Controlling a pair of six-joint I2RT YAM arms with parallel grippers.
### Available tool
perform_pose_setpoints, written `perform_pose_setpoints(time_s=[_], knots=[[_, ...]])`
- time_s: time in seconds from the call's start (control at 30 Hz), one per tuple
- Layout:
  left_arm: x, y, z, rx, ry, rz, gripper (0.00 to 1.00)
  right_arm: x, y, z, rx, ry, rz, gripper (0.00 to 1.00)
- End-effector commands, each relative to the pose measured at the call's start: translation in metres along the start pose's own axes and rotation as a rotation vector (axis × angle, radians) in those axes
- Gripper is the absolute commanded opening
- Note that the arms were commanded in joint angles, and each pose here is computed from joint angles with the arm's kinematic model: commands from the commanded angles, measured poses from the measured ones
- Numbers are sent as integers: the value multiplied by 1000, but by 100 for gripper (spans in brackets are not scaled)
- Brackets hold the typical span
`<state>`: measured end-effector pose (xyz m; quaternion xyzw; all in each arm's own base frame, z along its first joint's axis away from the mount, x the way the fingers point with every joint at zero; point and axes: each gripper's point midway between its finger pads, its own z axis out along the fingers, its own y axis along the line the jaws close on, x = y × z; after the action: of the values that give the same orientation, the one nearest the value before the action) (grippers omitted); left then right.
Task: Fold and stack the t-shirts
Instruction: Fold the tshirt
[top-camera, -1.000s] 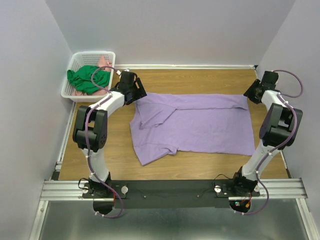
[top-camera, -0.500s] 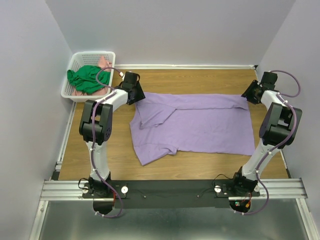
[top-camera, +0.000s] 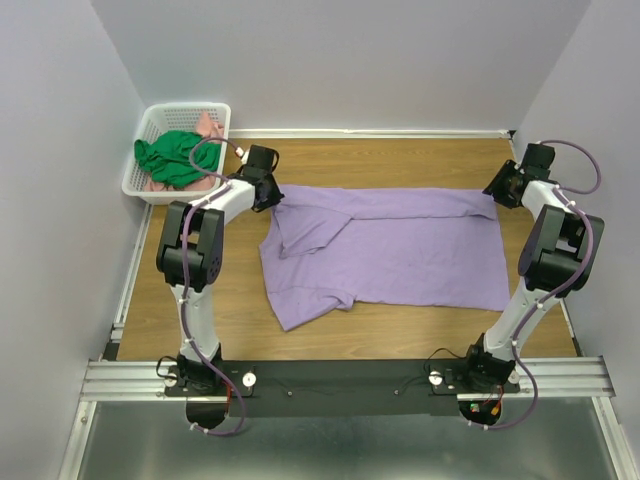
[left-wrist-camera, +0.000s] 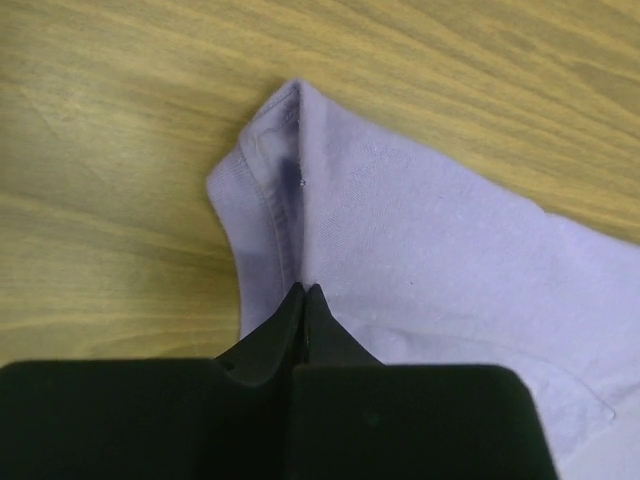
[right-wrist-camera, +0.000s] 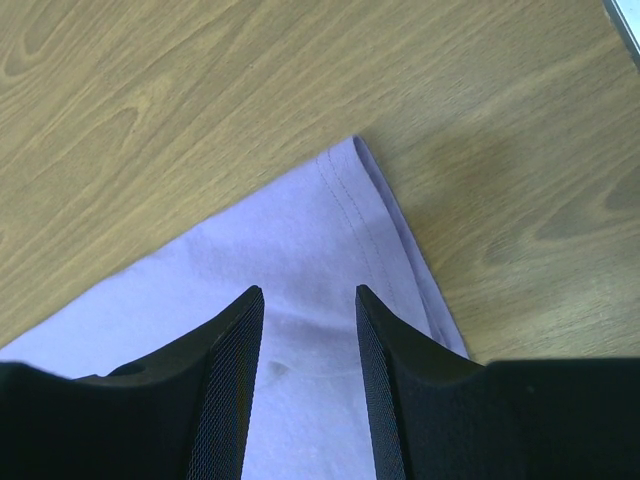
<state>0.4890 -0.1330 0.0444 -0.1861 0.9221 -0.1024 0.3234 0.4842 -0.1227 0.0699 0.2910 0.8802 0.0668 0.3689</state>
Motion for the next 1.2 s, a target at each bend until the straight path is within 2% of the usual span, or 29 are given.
perform_pose_setpoints(time_s=[0.0, 0.23, 0.33, 0.4, 0.43, 0.5, 0.53, 0.63, 0.8, 1.17], knots=[[-12, 6, -27, -24, -44, -40, 0, -3, -6, 0, 27, -1, -9, 50], [6, 18, -32, -39, -31, -74, 0, -7, -4, 4, 24, -7, -2, 50], [14, 24, -24, -56, -19, -70, 6, -9, -5, 9, 26, -6, -4, 50], [12, 27, -20, -59, -23, -77, 13, -8, -6, 15, 28, 2, -12, 50], [11, 26, -20, -55, -25, -80, 26, -9, -6, 18, 28, 2, -16, 50], [1, 24, -23, -38, -47, -86, 41, -12, -5, 23, 21, 1, -35, 50], [-3, 23, -24, -34, -59, -86, 53, -17, -4, 25, 19, -9, -51, 50], [-19, 16, -26, -1, -92, -70, 62, -17, -8, 33, 25, -3, -74, 49], [-25, 10, -16, 19, -91, -26, 62, -17, -4, 45, -15, 13, -127, 49], [-18, 14, 17, -4, -49, 7, 52, 4, -2, 64, -78, 79, -161, 49]])
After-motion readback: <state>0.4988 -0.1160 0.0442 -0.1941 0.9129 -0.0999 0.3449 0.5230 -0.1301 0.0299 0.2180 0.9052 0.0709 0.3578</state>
